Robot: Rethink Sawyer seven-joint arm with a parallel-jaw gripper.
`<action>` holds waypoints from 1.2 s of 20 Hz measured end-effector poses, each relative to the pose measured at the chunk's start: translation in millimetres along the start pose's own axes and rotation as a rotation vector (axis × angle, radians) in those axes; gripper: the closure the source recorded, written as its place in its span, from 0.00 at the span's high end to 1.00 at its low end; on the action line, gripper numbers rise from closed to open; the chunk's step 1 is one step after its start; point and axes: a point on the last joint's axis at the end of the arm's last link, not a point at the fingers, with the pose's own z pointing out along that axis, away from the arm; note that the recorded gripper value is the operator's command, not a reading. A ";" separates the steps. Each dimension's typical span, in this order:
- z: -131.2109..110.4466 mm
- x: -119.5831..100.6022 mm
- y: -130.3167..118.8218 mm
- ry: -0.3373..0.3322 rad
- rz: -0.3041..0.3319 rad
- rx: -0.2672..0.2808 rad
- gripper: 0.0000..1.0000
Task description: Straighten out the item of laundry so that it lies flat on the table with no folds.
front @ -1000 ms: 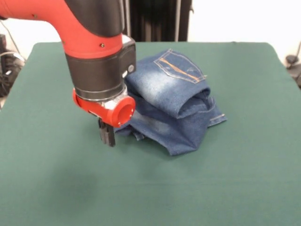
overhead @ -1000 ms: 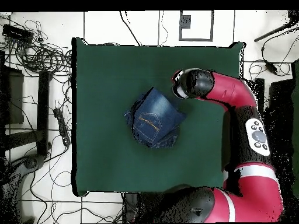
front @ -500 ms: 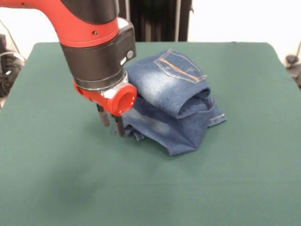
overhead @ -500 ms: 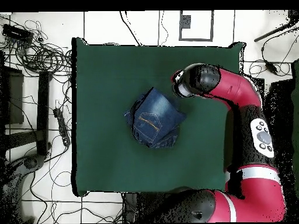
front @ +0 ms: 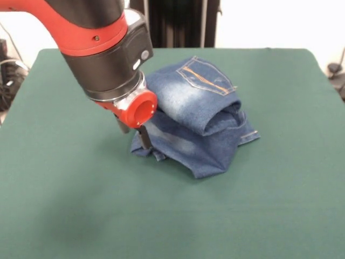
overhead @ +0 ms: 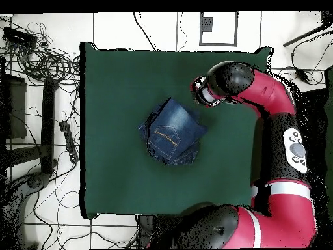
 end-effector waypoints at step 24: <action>68.2 30.0 -35.6 0.190 0.076 0.010 1.00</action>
